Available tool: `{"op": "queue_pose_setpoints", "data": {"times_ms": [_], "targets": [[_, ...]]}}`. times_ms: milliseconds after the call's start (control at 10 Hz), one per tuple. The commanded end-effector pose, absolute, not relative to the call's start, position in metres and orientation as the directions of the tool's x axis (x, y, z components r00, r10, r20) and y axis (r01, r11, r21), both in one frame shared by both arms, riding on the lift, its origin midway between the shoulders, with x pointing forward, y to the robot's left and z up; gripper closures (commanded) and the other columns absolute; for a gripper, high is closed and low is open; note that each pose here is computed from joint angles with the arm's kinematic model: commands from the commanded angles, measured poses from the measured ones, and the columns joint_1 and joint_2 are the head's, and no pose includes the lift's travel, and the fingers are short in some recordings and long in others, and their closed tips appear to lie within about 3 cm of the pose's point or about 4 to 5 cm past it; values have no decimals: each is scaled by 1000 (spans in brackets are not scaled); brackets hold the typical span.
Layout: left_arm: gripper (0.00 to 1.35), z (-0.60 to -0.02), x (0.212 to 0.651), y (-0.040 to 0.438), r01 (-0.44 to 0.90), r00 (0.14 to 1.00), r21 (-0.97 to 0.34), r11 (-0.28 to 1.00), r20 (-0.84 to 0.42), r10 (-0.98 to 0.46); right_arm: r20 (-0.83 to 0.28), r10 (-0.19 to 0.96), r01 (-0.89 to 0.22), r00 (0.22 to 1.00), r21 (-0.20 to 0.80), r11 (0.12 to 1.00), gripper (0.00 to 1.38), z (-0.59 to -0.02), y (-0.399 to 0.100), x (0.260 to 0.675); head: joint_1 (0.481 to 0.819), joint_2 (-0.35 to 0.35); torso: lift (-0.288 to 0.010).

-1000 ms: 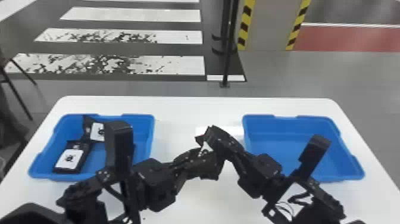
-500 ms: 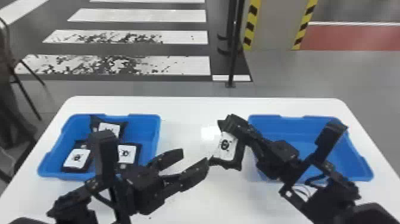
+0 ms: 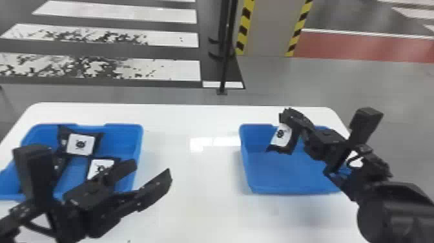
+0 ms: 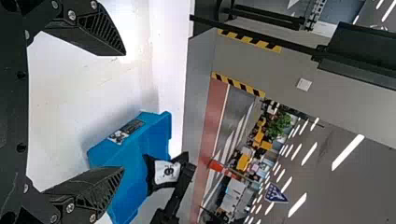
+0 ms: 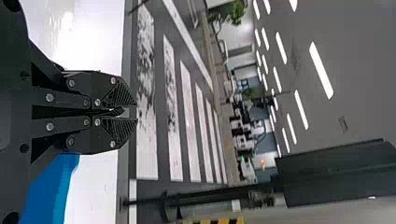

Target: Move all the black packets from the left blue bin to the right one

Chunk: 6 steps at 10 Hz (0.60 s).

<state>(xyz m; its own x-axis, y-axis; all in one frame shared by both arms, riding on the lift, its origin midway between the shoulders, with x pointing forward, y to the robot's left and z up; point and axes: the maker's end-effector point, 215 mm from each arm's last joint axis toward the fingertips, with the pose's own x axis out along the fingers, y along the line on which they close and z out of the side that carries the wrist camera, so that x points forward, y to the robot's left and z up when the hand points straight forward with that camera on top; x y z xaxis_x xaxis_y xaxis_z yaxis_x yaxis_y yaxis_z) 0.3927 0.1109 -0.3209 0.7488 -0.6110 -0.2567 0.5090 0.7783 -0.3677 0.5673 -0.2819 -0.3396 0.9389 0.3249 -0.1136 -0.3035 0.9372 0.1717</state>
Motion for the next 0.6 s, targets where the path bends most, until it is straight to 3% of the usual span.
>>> {"op": "queue_pose_setpoints", "data": {"times_ms": [0,200,300,500], "targets": [[173,-321,394,124,489,766,-356,797,-261,-587,-147,214,-198,966,119,973,1139,-350,-340,568,695,-174,-140],[179,-317,401,141,464,795,-321,825,-260,-548,-155,145,-134,977,78,988,344,-358,-360,554,695,-248,-140],[208,-317,403,148,456,802,-310,835,-263,-536,-138,131,-125,982,54,991,70,-352,-354,541,695,-254,-140],[225,-318,408,161,435,817,-287,854,-273,-508,-16,172,-172,985,1,985,139,-308,-298,498,695,-240,-140]]}}
